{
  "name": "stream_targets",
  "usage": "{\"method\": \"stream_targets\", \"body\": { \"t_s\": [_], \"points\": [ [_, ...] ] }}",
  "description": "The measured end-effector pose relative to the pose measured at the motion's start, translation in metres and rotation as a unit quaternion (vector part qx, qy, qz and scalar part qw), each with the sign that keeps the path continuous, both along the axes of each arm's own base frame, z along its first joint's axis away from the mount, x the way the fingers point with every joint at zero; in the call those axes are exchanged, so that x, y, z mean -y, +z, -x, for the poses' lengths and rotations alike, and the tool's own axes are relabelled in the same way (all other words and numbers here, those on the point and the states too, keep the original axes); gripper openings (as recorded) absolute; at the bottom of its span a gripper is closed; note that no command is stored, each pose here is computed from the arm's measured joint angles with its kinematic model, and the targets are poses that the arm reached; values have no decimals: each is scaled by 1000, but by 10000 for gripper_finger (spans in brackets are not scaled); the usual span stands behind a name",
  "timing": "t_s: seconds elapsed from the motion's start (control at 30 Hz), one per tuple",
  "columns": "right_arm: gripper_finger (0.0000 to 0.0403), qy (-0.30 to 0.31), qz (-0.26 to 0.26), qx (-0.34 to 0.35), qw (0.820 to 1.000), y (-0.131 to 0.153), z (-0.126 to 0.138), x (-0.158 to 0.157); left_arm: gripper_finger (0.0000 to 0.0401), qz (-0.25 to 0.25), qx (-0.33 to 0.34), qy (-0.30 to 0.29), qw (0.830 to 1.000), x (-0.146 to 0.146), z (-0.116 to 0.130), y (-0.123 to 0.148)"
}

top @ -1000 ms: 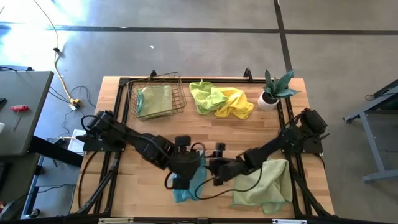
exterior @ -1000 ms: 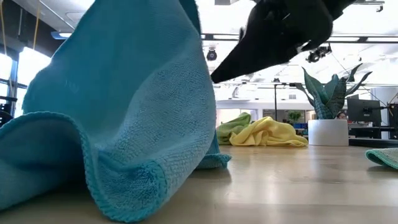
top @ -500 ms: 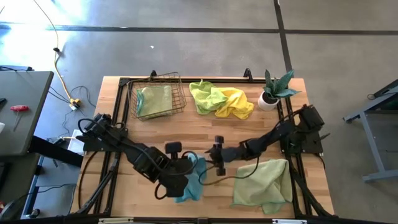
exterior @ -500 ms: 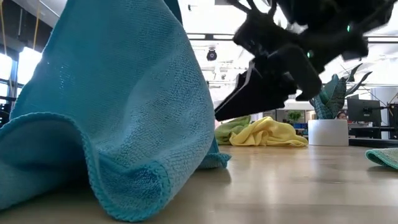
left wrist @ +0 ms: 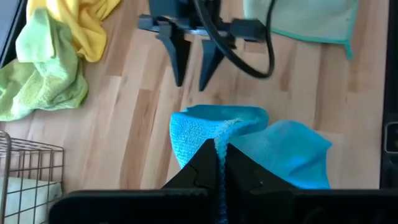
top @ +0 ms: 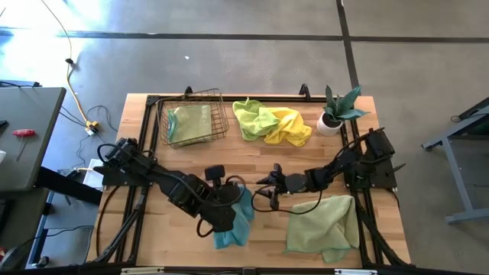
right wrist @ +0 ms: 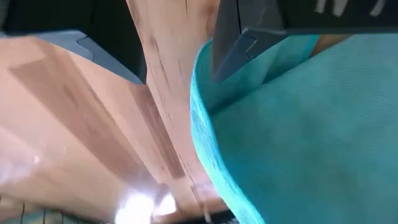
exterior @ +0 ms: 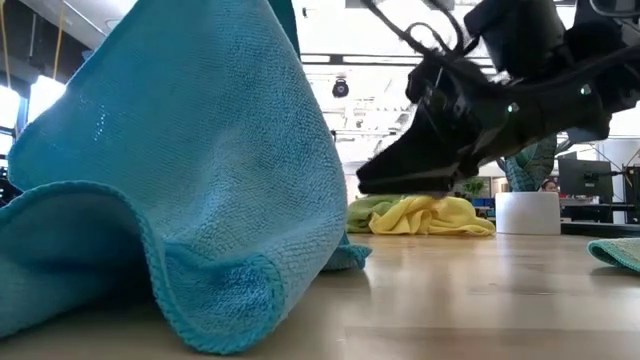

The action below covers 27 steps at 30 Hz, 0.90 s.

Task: Fold microfiber towels
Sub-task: Fold the blue towel

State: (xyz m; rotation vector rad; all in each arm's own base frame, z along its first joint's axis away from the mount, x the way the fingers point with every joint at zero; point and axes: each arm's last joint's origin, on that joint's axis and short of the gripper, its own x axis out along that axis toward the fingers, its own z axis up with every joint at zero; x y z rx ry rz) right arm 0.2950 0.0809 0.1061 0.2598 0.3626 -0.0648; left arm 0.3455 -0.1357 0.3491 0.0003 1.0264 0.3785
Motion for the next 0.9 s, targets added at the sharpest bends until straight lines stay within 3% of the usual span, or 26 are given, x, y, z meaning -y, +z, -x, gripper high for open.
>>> {"method": "stream_targets", "body": {
  "t_s": [0.57,0.9],
  "points": [
    [173,15,-9,-14,1000,-20,-32,-8,0,-25,4,5,1000,-8,-2,4],
    [173,44,-70,-30,996,-30,-43,-8,0,-61,50,-6,997,-4,4,32]
  ]
}}
